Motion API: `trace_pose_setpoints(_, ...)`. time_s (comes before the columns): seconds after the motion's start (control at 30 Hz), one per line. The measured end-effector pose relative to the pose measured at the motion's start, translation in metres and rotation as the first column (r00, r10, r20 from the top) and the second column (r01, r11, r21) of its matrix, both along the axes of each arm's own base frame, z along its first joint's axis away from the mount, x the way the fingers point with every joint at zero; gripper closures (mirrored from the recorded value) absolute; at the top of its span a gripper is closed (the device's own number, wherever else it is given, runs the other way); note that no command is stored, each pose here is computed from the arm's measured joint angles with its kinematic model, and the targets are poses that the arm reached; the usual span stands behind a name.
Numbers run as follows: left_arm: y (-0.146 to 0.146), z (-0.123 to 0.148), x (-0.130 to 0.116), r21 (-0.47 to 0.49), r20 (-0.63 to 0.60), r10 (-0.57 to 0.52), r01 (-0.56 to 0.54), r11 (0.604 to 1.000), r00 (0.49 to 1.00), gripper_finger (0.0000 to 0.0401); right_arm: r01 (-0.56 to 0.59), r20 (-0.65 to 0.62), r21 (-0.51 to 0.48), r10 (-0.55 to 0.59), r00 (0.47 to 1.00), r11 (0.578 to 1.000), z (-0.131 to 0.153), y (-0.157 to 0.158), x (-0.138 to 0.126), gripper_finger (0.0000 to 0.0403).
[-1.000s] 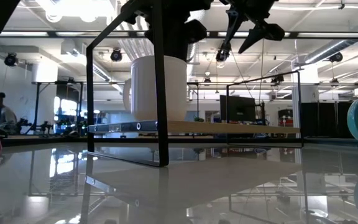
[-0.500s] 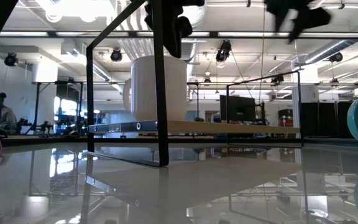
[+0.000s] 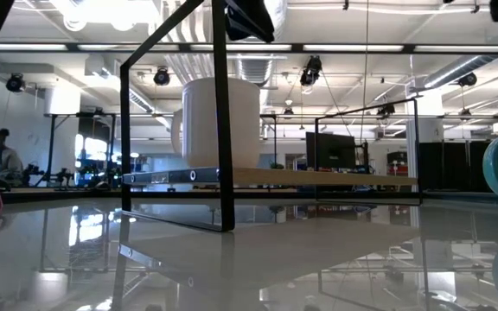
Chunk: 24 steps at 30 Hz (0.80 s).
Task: Stack small to large cups/mugs on shelf
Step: Put the blue mug on the shelf
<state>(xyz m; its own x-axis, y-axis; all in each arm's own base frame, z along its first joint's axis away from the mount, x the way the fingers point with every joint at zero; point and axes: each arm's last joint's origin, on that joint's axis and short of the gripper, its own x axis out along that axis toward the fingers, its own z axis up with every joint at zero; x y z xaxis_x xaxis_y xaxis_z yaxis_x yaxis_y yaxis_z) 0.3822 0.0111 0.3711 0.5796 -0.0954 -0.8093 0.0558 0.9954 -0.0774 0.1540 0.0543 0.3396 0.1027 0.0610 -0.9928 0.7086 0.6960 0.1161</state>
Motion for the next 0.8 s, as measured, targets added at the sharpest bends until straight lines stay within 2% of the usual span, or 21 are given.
trace_pose_setpoints(0.1,0.000,0.004,-0.003,0.001,0.017,0.003,-0.003,1.000,1.000,0.0331,-0.092,-0.082,-0.040,0.088,0.993,0.995,-0.020,0.019,-0.002,0.0193)
trace_pose_setpoints(0.27,0.000,0.006,-0.004,0.000,0.021,0.003,-0.003,1.000,1.000,0.0331,-0.145,-0.180,-0.064,0.131,0.975,0.987,-0.057,0.037,-0.008,0.0193)
trace_pose_setpoints(0.4,0.001,0.006,-0.004,0.001,0.021,0.005,-0.005,1.000,1.000,0.0331,-0.122,-0.191,-0.082,0.105,0.976,0.989,-0.086,0.039,-0.011,0.0193)
trace_pose_setpoints(0.57,0.001,0.005,-0.004,0.002,0.017,0.004,-0.004,1.000,1.000,0.0331,-0.091,-0.130,-0.066,0.082,0.988,0.994,-0.109,0.040,-0.009,0.0193)
trace_pose_setpoints(0.8,0.006,0.005,-0.004,0.002,0.016,0.017,-0.017,1.000,1.000,0.0331,-0.008,-0.122,-0.124,-0.007,0.993,0.992,-0.138,0.035,-0.014,0.0194)
